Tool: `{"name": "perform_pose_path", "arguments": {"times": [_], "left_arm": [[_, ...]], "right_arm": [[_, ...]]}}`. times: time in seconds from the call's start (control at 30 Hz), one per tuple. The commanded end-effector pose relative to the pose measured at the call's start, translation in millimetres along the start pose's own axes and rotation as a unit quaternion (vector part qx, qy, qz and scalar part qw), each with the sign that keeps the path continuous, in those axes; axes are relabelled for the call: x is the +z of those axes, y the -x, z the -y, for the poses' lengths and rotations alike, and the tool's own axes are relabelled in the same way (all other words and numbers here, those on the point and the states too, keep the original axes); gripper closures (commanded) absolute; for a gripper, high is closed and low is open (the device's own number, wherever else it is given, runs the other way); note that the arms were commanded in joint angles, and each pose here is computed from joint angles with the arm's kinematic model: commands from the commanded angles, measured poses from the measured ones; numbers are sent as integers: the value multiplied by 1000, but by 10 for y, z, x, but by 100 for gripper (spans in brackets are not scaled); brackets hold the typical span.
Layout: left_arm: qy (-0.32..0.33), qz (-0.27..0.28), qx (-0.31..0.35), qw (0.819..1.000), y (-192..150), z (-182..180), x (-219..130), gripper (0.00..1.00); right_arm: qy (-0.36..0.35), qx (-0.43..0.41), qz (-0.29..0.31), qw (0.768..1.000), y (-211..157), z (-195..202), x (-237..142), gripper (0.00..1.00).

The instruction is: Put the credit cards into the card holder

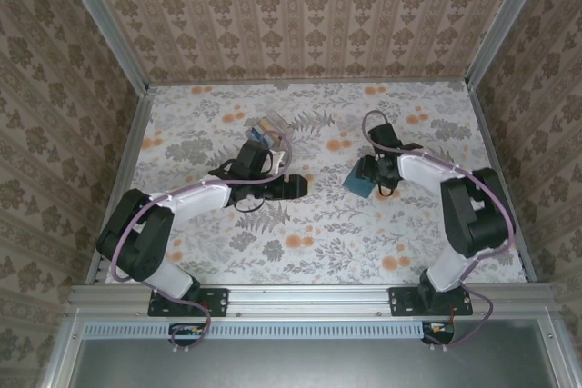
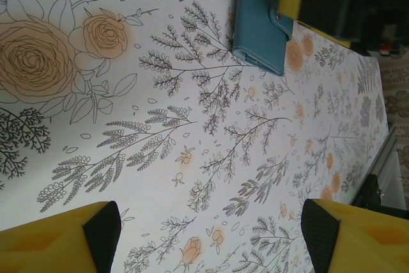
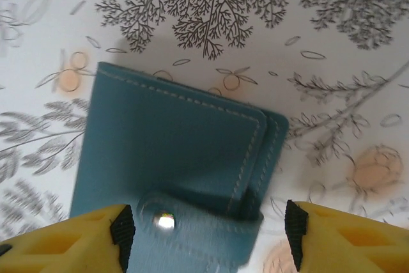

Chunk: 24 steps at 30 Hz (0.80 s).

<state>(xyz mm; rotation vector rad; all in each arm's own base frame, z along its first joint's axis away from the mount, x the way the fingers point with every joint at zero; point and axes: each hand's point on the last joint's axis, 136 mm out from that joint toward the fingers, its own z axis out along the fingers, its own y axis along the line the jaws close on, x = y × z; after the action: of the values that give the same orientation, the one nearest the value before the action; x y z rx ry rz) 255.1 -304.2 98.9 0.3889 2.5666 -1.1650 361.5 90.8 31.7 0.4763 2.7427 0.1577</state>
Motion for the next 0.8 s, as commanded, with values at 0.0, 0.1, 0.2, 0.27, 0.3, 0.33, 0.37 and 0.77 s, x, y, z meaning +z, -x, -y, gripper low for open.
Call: {"name": "perform_pose_path", "arguments": {"times": [0.0, 0.1, 0.2, 0.27, 0.3, 0.33, 0.37, 0.77], "left_arm": [[9, -6, 15, 1000, 0, 4, 33, 21], [7, -11, 14, 1000, 14, 37, 37, 21], [10, -4, 16, 1000, 11, 13, 47, 21], [15, -12, 13, 1000, 1, -17, 64, 21], [16, -15, 14, 1000, -1, -19, 67, 21], [17, -17, 13, 1000, -15, -33, 74, 21], [19, -16, 13, 1000, -22, -54, 87, 21], [15, -64, -41, 997, -168, -235, 424, 39]], "right_arm": [[-60, -7, -11, 998, -34, 75, 91, 32], [-43, -37, -29, 998, -102, -62, 157, 40], [25, -103, -50, 993, -257, -355, 161, 46], [67, -143, -68, 985, -426, -534, 148, 51], [86, -154, -78, 981, -505, -603, 144, 53], [110, -165, -87, 976, -594, -688, 141, 55], [140, -174, -93, 970, -674, -781, 137, 55], [313, -121, -114, 935, -927, -1276, -124, 61]]}}
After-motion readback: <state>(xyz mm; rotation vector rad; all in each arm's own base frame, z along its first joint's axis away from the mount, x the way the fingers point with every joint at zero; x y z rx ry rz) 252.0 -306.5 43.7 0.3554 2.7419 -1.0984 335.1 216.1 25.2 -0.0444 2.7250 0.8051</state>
